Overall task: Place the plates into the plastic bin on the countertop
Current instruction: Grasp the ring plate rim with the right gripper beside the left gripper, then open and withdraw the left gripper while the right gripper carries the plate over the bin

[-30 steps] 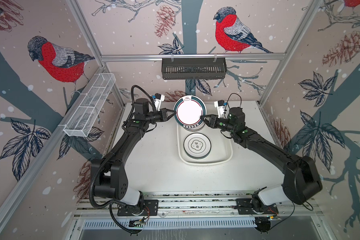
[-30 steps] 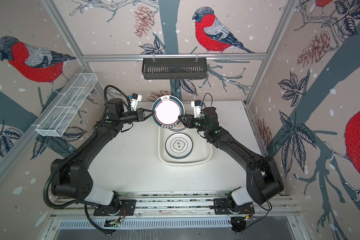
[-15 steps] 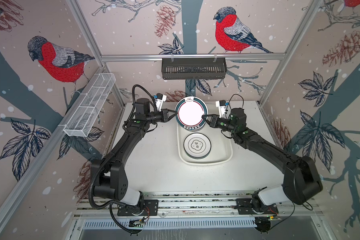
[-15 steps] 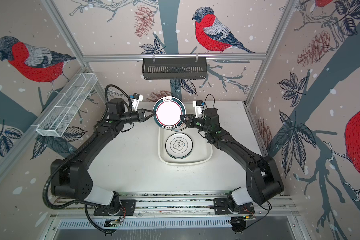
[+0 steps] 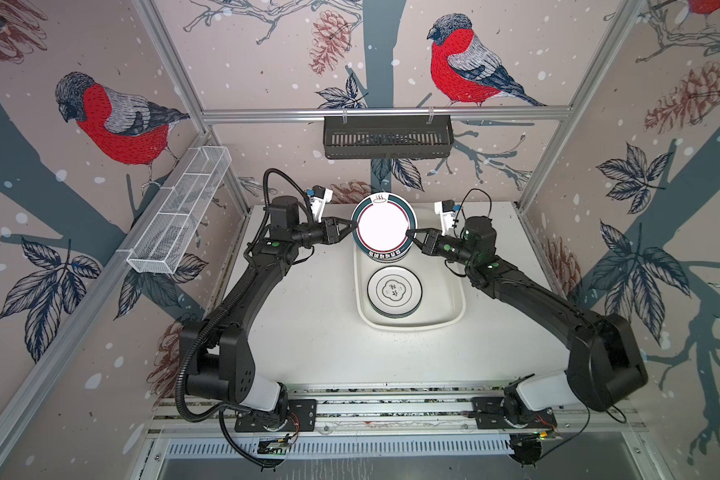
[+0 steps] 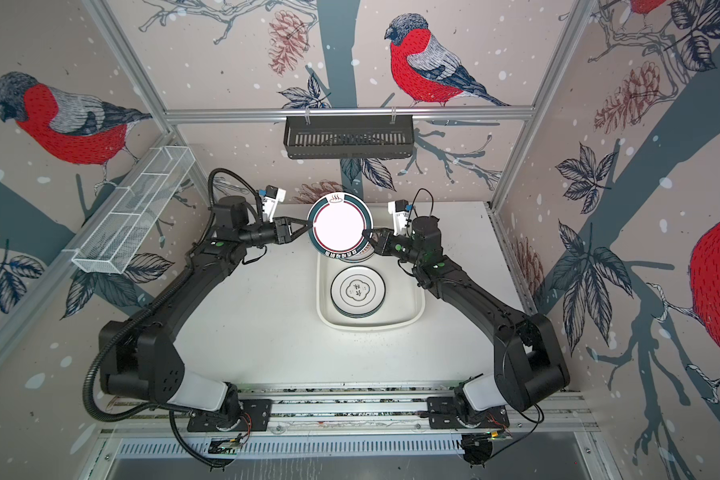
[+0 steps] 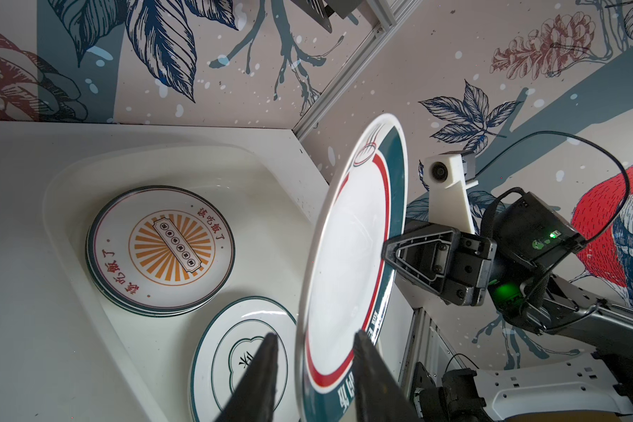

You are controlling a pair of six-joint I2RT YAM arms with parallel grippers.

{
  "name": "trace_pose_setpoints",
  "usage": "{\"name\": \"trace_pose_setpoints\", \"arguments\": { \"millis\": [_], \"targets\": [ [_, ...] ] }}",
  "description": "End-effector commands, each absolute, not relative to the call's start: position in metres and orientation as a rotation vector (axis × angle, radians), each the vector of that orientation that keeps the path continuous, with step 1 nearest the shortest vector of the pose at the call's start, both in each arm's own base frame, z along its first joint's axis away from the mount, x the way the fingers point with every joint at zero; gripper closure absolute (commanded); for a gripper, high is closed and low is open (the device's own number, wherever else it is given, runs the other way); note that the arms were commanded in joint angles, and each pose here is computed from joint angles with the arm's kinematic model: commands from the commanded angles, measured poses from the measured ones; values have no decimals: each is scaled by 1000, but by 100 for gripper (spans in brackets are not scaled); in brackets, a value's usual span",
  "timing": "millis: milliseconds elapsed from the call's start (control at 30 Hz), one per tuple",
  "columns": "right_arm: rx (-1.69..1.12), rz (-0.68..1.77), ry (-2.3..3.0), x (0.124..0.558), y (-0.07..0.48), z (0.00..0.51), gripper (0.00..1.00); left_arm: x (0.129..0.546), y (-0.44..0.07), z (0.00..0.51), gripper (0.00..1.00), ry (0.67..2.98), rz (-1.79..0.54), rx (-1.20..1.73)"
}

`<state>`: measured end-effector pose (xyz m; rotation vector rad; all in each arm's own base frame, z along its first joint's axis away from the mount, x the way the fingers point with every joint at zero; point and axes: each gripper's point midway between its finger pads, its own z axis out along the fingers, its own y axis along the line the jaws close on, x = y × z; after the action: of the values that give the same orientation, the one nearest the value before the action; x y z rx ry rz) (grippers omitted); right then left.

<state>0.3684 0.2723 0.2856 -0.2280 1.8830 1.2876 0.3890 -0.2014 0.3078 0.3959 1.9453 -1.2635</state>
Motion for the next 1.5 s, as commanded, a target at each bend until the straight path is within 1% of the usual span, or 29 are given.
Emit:
{"name": "trace_pose_setpoints", "arguments": {
  "millis": [0,100,300,400,567,767,867,1000,1167,1467],
  "targets": [
    [-249,1314,1827,368,273,300,92,386,-203,320,48,1896,-1262,443],
    [-241,1314,1833,368,270,298,92,389,-200,320,39,1908,-1211,438],
    [-226,1306,1846,366,258,294,92,404,-179,323,34,1938,-1022,379],
    [-221,1295,1863,363,250,290,92,410,-163,330,33,1926,-982,350],
    [-216,1267,1895,352,236,281,92,413,-147,339,23,1910,-872,379],
    [-201,1237,1948,339,218,265,92,415,-137,342,21,1906,-756,415],
    [-205,1222,1944,330,209,268,92,414,-135,342,20,1898,-705,462],
    [-217,1212,1973,321,203,262,92,415,-128,323,20,1936,-623,494],
    [-207,1200,2026,313,197,245,91,403,-126,322,21,1930,-621,485],
    [-192,1213,2182,309,197,206,91,396,-130,324,22,1932,-671,467]
  ]
}}
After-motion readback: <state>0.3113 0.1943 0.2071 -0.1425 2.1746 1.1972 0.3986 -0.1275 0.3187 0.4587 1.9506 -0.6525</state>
